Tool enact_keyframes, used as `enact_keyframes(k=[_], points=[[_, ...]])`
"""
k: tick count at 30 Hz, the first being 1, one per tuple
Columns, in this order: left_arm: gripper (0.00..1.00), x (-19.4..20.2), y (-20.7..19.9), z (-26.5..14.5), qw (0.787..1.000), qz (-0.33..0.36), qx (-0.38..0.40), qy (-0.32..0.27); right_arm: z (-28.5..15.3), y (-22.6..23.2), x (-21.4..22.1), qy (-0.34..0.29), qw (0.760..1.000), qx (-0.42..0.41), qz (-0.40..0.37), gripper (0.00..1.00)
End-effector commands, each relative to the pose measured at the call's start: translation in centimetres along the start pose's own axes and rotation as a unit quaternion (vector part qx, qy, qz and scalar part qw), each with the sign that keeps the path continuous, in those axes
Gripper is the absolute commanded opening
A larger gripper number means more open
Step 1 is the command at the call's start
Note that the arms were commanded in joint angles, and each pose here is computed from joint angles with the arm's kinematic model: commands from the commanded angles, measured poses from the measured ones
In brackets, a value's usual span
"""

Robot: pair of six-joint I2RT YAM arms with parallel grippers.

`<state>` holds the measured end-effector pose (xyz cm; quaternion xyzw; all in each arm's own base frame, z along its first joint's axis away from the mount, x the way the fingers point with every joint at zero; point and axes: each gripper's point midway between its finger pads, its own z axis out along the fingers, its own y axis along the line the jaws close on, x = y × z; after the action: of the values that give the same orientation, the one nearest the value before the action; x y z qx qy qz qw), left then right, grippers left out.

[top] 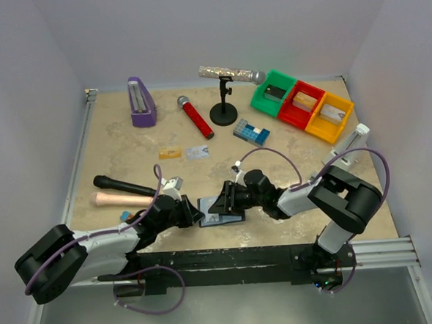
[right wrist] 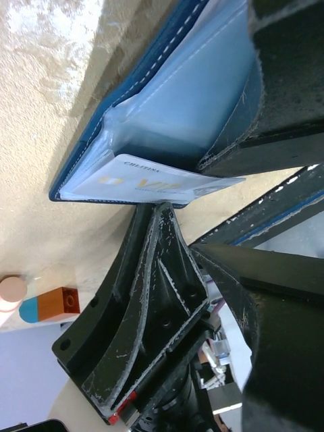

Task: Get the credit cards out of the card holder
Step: Remove the credit card from the card holder.

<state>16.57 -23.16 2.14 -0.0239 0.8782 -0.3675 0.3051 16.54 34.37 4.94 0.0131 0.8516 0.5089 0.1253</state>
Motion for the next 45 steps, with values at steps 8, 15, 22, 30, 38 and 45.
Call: enact_keyframes(k=[8, 15, 22, 30, 38, 45], points=[[0.22, 1.8, 1.3, 0.1, 0.999, 0.0, -0.019, 0.032, 0.6, 2.7, 0.0, 0.02, 0.998, -0.059, -0.013, 0.48], [0.22, 1.9, 1.4, 0.1, 0.999, -0.001, -0.02, 0.032, 0.7, 2.9, -0.1, 0.02, 0.998, -0.057, -0.013, 0.48], [0.27, 2.0, 2.2, 0.0, 0.999, -0.01, -0.039, 0.029, -0.3, 1.8, 0.1, 0.02, 0.999, -0.015, -0.027, 0.46], [0.31, 2.2, 2.5, 0.0, 0.998, -0.013, -0.044, 0.031, -0.7, 2.0, 0.1, 0.015, 0.999, -0.017, -0.029, 0.46], [0.24, 2.5, 3.1, -0.1, 0.998, -0.013, -0.055, 0.035, -0.9, 2.2, 0.0, 0.013, 0.999, -0.015, -0.028, 0.43], [0.18, 2.6, 3.2, -0.2, 0.998, -0.013, -0.056, 0.036, -1.3, 1.9, 0.1, 0.01, 0.999, -0.009, -0.029, 0.43]])
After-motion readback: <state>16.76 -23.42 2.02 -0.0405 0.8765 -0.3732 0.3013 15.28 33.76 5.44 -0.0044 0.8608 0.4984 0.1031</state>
